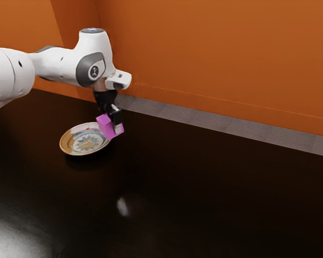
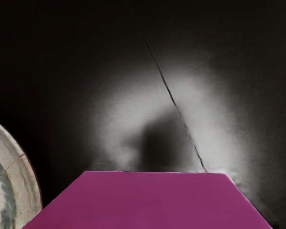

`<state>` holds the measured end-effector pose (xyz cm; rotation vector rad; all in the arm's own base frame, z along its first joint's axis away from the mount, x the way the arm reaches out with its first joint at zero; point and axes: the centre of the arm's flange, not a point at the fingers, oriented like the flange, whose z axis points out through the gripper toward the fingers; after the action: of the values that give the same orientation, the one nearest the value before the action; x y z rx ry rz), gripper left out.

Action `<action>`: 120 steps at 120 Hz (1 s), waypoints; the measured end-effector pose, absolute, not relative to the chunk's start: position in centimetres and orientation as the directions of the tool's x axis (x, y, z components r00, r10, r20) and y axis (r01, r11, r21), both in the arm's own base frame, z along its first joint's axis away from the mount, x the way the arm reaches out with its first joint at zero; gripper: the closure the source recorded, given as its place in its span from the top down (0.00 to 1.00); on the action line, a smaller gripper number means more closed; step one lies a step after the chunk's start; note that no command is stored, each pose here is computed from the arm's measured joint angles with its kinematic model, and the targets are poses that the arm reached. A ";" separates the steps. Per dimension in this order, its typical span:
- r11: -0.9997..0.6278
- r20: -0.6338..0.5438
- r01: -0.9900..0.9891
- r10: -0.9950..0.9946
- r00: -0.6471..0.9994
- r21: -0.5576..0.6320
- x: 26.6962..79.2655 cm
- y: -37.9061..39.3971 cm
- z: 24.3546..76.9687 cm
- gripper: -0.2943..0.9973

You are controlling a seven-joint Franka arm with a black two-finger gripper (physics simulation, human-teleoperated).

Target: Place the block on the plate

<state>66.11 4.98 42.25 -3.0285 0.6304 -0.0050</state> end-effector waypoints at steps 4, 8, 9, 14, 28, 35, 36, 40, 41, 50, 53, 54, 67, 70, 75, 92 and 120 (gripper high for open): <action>-0.928 -0.012 -0.370 -0.370 0.929 -0.049 65.9 7.0 42.4 0.51; -0.937 -0.016 -0.344 -0.344 0.939 -0.053 65.7 8.9 42.6 0.51; -0.939 -0.016 -0.339 -0.338 0.941 -0.054 65.6 9.3 42.6 0.51; -0.949 -0.017 -0.310 -0.310 0.951 -0.062 65.5 11.4 43.0 0.51; -0.971 -0.018 -0.229 -0.228 0.974 -0.074 65.4 17.4 43.0 0.51; -0.974 -0.021 -0.211 -0.210 0.978 -0.077 66.1 19.0 42.2 0.51; -0.975 -0.022 -0.209 -0.208 0.978 -0.078 66.2 19.2 42.1 0.51; -0.976 -0.025 -0.204 -0.202 0.979 -0.079 66.7 19.8 41.4 0.51; -0.976 -0.026 -0.203 -0.202 0.979 -0.079 66.8 19.9 41.3 0.51; -0.979 -0.039 -0.188 -0.186 0.982 -0.073 67.7 21.2 39.4 0.51; -0.980 -0.041 -0.184 -0.182 0.982 -0.073 68.0 21.7 38.8 0.51; -0.980 -0.043 -0.183 -0.181 0.983 -0.072 68.1 21.8 38.5 0.51; -0.981 -0.050 -0.180 -0.177 0.983 -0.074 69.6 22.6 36.0 0.51; -0.981 -0.053 -0.179 -0.176 0.983 -0.073 69.8 22.8 35.5 0.51; -0.981 -0.058 -0.178 -0.174 0.983 -0.072 69.9 22.9 34.6 0.51; -0.982 -0.069 -0.178 -0.173 0.982 -0.068 70.3 23.1 31.9 0.52; -0.980 -0.054 -0.189 -0.186 0.981 -0.061 70.7 22.0 31.8 0.68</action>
<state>70.73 22.05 31.81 -3.0606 0.2906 0.0739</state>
